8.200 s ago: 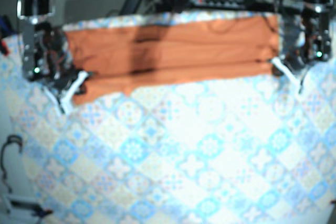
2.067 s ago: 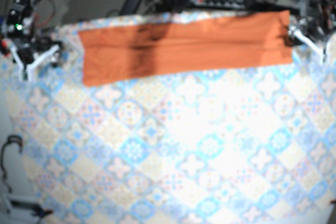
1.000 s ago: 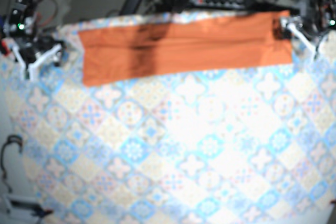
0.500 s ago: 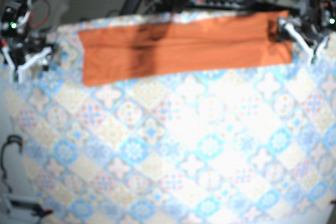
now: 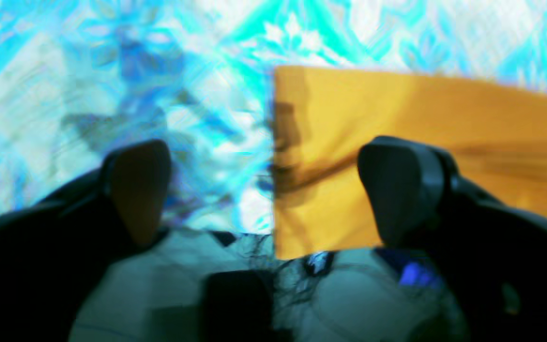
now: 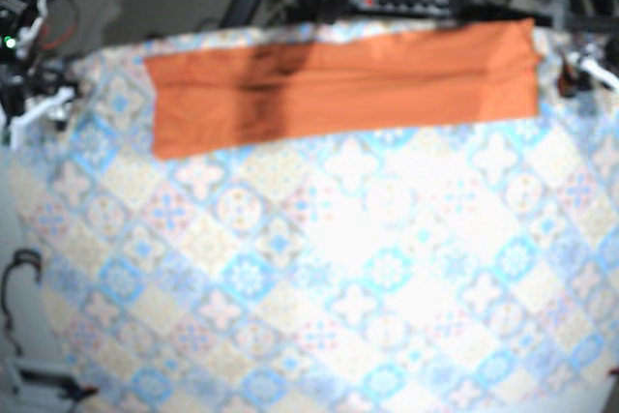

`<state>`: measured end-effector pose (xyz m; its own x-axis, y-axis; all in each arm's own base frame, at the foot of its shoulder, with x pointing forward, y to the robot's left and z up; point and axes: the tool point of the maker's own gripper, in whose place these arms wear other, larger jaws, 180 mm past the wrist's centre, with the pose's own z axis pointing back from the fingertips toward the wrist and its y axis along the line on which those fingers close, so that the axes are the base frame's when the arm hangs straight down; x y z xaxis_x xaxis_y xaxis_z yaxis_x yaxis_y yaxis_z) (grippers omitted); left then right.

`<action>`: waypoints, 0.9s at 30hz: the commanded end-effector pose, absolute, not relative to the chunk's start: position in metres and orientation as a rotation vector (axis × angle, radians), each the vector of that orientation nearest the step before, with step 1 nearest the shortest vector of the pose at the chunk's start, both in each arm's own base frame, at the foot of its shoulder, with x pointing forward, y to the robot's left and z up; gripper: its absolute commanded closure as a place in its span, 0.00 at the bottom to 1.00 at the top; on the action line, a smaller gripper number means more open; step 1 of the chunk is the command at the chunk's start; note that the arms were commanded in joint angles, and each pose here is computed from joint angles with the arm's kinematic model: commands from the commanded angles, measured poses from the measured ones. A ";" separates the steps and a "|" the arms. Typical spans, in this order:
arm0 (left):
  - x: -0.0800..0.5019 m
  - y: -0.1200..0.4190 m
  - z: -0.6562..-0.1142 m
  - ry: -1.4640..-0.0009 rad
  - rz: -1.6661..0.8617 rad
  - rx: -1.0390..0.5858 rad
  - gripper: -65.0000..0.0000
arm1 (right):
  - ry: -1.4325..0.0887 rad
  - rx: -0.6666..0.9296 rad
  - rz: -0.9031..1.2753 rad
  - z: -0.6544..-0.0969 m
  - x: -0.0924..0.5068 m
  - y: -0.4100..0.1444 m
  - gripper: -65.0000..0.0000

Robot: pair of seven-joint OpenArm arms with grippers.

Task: Fold the T-shirt properly
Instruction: 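Move the left gripper to the shirt's end and grasp it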

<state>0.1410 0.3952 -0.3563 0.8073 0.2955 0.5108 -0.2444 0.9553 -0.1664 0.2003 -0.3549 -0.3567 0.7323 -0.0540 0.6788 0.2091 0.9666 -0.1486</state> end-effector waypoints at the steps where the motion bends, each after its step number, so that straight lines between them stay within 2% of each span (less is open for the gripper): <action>1: 0.136 0.406 -0.353 -0.543 0.349 -0.121 0.00 | -0.785 -0.242 -0.129 -0.342 0.208 -0.359 0.28; 5: 0.116 0.419 -0.381 -0.489 0.562 -0.257 0.00 | -0.786 -0.239 -0.127 -0.343 0.209 -0.358 0.28; 11: 0.101 0.430 -0.413 -0.438 0.710 -0.319 0.00 | -0.789 -0.239 -0.127 -0.342 0.209 -0.358 0.28; 21: 0.137 0.406 -0.424 -0.419 0.631 -0.381 0.00 | -0.788 -0.238 -0.128 -0.343 0.209 -0.358 0.28; 27: 0.147 0.392 -0.442 -0.359 0.549 -0.346 0.00 | -0.786 -0.238 -0.129 -0.343 0.209 -0.358 0.28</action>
<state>0.1398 0.3848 -0.4493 0.7959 0.5677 0.2105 -0.4549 0.7901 -0.4110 0.2014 -0.3532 -0.3568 0.7283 -0.0527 0.6832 0.2069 0.9674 -0.1459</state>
